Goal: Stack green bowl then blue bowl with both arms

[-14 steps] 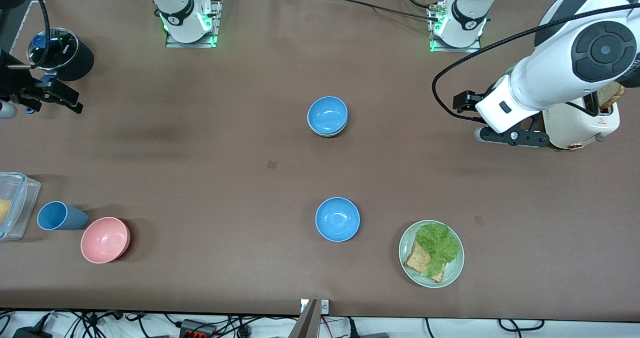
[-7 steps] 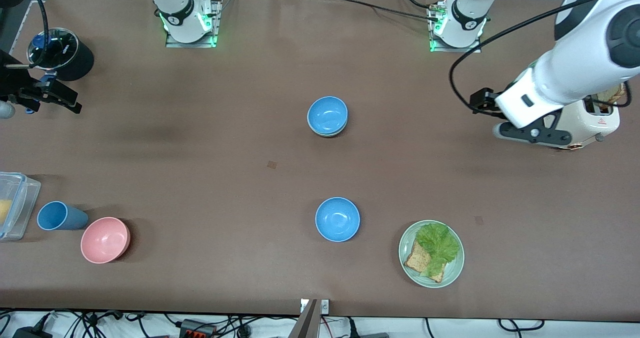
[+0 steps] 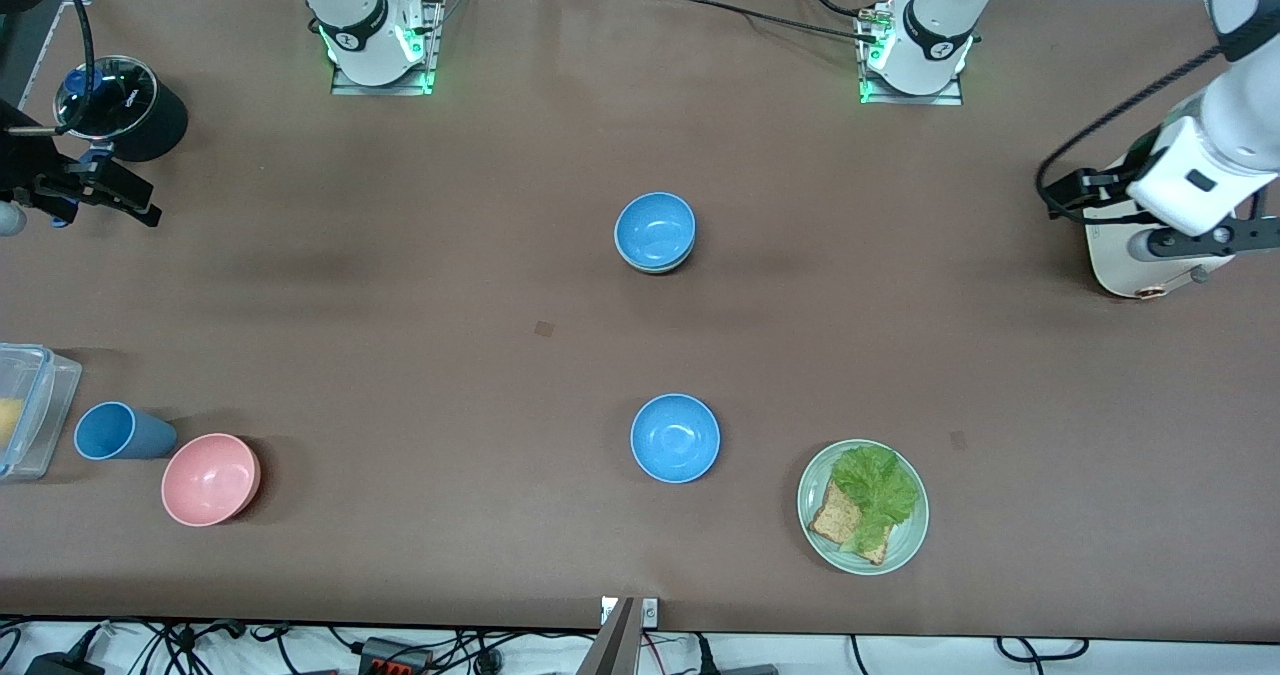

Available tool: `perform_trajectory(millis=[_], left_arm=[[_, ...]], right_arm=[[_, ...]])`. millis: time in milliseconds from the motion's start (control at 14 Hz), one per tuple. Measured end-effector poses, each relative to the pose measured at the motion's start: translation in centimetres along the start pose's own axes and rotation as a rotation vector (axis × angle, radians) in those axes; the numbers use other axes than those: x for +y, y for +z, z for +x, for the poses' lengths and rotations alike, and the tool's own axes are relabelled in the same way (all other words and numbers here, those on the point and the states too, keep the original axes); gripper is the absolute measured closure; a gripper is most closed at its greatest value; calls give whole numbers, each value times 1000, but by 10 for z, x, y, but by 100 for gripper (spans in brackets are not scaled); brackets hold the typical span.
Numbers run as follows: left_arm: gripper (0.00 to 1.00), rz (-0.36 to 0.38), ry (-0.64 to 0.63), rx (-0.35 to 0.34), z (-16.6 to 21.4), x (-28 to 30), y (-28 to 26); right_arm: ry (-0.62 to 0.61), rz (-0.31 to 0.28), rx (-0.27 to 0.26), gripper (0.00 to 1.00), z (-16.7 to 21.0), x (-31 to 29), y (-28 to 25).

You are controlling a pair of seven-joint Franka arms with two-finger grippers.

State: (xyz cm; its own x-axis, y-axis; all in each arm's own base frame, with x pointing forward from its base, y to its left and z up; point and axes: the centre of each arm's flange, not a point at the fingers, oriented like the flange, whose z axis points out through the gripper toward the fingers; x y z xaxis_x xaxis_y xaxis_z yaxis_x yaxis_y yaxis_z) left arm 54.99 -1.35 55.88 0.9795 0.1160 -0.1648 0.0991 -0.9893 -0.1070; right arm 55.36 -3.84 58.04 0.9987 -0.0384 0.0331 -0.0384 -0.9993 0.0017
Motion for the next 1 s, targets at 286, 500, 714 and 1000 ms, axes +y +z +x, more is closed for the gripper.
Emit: perform_trajectory(millis=[286,500,714,1000], left_arm=[[0,0,1,10,-12,6,-6],[0,-92,-7,25,-24,15,-12],[0,-124,-34,79,-32,8,-6],[0,-132,13,94,-36,4,-6]], right_arm=[[0,0,0,0,0,0,0],[0,0,0,0,0,0,0],[0,0,0,0,0,0,0],[0,0,0,0,0,0,0]])
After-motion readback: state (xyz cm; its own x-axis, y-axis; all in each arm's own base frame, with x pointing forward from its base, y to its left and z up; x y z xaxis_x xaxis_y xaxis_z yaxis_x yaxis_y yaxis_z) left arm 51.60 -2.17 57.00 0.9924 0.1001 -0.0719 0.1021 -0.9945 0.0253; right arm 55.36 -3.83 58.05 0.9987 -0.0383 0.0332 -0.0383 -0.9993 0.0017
